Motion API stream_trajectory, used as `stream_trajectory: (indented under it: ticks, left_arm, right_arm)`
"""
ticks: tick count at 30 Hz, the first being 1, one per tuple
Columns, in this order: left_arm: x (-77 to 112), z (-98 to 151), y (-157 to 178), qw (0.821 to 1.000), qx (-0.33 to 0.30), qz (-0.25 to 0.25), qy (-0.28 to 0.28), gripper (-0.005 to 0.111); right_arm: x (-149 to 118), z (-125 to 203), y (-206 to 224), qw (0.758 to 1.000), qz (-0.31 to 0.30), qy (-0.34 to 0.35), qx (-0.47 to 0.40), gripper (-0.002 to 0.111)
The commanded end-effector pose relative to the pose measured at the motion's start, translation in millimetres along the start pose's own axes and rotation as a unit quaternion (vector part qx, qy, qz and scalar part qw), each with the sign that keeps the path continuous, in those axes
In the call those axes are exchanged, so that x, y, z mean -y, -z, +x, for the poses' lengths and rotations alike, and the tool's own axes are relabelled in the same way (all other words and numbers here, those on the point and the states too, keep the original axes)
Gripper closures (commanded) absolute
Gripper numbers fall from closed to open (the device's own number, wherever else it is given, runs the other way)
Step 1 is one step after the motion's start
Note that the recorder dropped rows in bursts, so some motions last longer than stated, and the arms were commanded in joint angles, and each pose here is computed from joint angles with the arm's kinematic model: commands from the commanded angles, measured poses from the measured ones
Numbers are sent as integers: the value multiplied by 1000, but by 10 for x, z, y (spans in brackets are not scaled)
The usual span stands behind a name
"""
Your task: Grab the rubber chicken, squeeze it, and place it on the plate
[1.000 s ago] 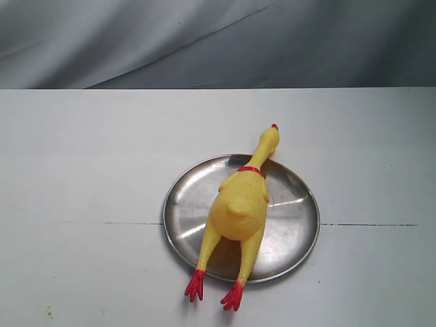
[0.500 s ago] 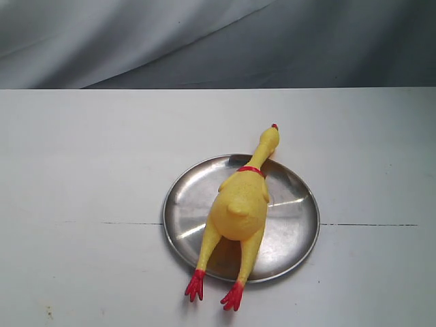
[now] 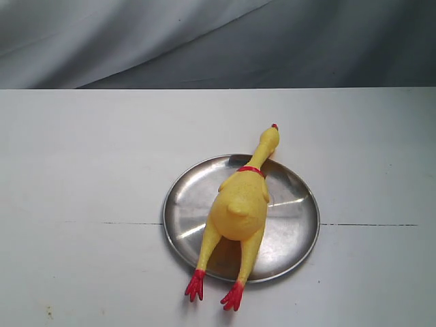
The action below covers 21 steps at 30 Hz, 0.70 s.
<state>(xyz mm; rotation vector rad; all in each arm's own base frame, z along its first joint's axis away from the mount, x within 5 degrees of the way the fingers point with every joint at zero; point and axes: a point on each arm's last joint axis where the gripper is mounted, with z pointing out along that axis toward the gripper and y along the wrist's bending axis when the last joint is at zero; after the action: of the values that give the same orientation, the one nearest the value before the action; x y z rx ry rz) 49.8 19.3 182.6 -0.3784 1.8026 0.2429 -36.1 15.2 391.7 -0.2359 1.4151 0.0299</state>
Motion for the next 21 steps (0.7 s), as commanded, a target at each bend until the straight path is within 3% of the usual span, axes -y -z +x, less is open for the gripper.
stream_trajectory:
  ticks: [1,8,13,21]
  left_arm:
    - [2,-2,-1,1000,7,2,4,107]
    - [2,-2,-1,1000,7,2,4,107]
    - [2,-2,-1,1000,7,2,4,107]
    - [2,-2,-1,1000,7,2,4,107]
  right_arm:
    - [92,231,-117,998,48,-13,-41,108]
    - [102,962,-520,996,65,-32,-52,108]
    - [58,1505,-625,990,64,-53,-112,108]
    - [13,1995,-638,983,75,-91,-143,108]
